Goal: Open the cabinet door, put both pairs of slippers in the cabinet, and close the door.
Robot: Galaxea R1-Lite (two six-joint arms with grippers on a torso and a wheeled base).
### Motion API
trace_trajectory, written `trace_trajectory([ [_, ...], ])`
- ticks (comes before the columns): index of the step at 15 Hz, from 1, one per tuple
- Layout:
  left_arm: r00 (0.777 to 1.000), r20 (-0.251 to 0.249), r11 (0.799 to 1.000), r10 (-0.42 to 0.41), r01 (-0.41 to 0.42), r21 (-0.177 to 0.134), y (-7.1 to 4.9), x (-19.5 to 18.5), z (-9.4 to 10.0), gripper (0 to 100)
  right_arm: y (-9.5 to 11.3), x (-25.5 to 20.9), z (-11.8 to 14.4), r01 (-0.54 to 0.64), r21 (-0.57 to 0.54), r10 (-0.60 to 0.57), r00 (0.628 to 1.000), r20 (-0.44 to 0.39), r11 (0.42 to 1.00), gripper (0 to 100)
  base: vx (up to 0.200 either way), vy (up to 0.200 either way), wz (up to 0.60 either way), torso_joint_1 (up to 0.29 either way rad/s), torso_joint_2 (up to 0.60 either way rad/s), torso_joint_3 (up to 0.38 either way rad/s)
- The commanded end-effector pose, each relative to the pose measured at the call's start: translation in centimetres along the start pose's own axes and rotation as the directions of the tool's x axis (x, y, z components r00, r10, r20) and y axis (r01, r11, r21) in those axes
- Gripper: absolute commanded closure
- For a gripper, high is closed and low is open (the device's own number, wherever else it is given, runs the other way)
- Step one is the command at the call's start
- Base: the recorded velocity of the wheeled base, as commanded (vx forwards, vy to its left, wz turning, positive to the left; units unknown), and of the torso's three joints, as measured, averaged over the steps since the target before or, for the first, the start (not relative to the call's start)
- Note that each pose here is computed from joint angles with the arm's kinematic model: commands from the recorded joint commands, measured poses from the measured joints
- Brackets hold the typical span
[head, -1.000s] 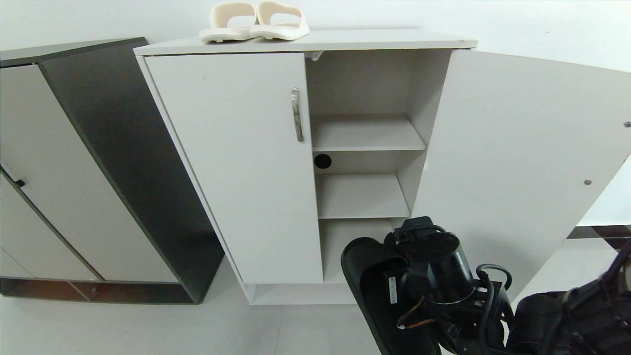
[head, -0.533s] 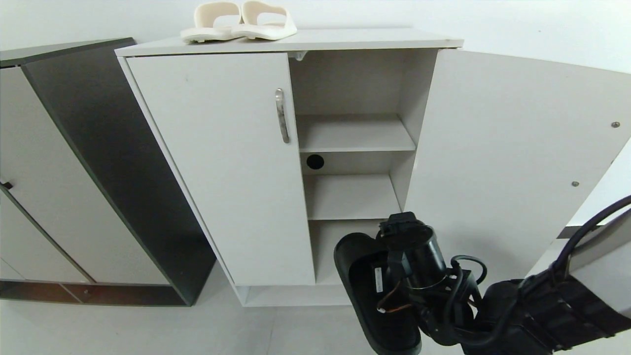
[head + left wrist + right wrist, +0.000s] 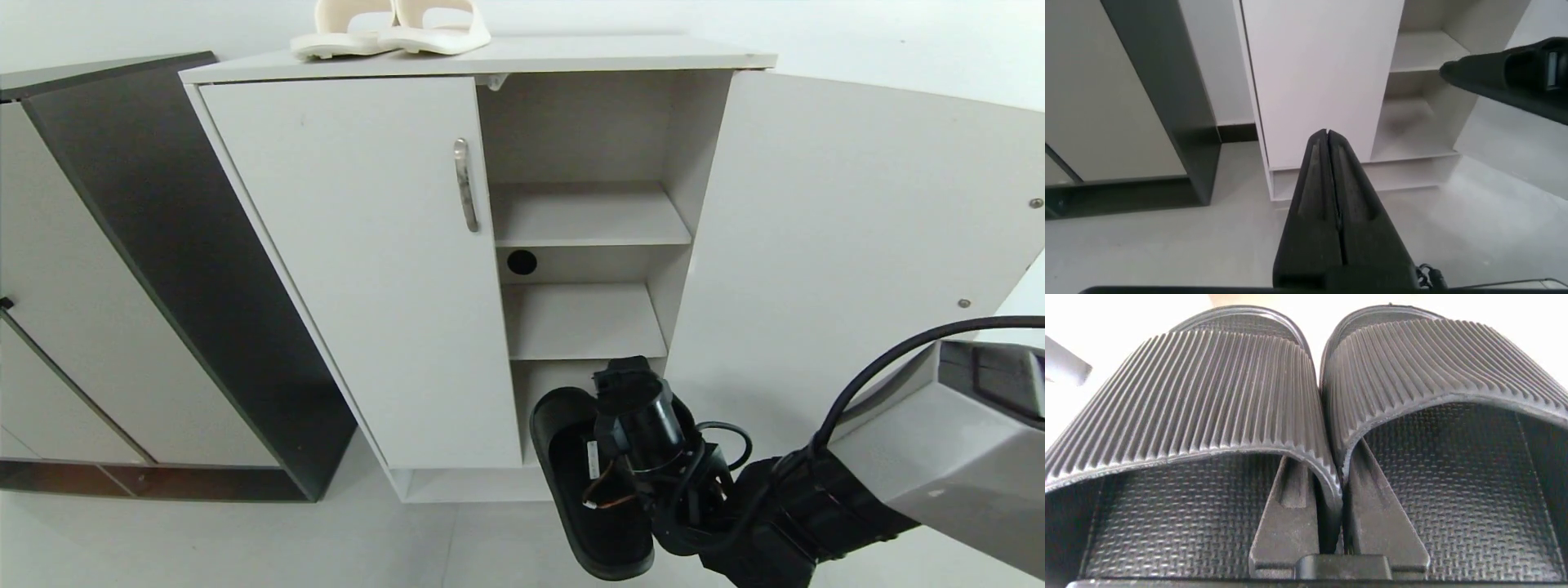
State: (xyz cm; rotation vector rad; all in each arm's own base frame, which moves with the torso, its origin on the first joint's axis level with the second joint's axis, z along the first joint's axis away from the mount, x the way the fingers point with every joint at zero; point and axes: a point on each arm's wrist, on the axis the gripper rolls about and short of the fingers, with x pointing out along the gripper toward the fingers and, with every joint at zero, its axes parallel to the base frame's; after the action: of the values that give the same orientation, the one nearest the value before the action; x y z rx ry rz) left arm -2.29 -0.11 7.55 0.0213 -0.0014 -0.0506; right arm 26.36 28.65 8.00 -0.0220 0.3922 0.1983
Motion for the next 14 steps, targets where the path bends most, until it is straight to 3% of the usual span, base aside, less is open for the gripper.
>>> trace_trajectory([
  [1, 1.000, -0.002, 1.000, -0.002, 0.002, 0.000, 0.0, 0.0, 0.0, 100, 0.6, 1.0, -0.6, 0.001, -0.007, -0.001, 1.000, -0.006, 1.000, 100, 0.000, 0.000, 0.00, 0.012, 0.00, -0.178],
  [7, 1.000, -0.001, 1.000, 0.000, 0.000, 0.000, 0.0, 0.0, 0.0, 100, 1.6, 0.2, 0.3, 0.075, -0.011, -0.074, 0.994, 0.074, 0.997, 100, 0.000, 0.000, 0.00, 0.004, 0.00, -0.190],
  [11, 1.000, -0.002, 1.000, 0.000, 0.000, 0.000, 0.0, 0.0, 0.0, 100, 1.3, -0.4, 0.9, 0.096, -0.040, -0.083, 0.963, 0.258, 0.995, 100, 0.000, 0.000, 0.00, -0.001, 0.00, -0.195],
  [14, 1.000, -0.001, 1.000, 0.000, 0.000, 0.002, 0.0, 0.0, 0.0, 100, 1.2, -0.3, 0.7, 0.133, -0.041, -0.107, 0.915, 0.388, 0.990, 100, 0.000, 0.000, 0.00, 0.006, 0.00, -0.193],
])
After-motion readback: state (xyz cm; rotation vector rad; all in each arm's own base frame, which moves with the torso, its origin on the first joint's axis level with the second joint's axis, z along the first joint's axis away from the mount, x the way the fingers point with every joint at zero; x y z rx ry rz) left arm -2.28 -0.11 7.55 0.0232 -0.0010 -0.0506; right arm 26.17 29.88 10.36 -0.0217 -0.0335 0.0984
